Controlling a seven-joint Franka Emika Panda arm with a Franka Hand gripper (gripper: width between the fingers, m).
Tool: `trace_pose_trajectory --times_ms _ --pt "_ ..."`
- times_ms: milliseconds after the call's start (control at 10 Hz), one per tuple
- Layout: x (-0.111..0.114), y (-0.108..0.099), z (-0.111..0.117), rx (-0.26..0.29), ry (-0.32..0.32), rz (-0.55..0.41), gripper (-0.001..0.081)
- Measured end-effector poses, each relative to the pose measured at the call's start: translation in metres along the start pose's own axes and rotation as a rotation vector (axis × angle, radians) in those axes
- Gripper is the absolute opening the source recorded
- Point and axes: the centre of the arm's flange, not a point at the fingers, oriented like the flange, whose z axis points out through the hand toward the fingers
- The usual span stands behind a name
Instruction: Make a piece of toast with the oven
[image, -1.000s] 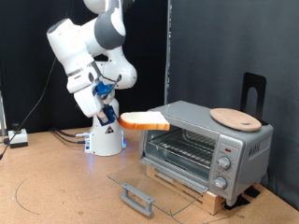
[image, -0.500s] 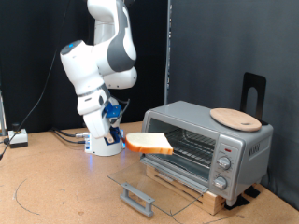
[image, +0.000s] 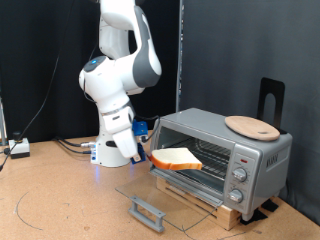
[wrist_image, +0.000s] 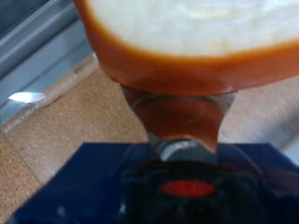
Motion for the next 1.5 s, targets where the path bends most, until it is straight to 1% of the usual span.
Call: trace_pose_trajectory --times_ms 300,500,600,800,900,1200,1400,1500 --pt "0.02 -0.033 0.02 -0.011 -0.041 -0.109 0.041" --pt "0.032 -0.055 0.031 -0.037 -0.036 -0.155 0.041" --pt "0.037 -0.065 0.035 -0.062 -0.038 -0.176 0.041" --pt "0.044 -0.085 0.041 -0.13 -0.046 -0.211 0.041" --pt "0.045 -0.093 0.042 -0.148 -0.052 -0.226 0.041" --pt "0.049 -0.103 0.041 -0.204 -0.06 -0.248 0.041" --pt "0.049 -0.098 0.034 -0.227 -0.059 -0.249 0.041" --pt "0.047 -0.092 0.028 -0.229 -0.057 -0.242 0.041"
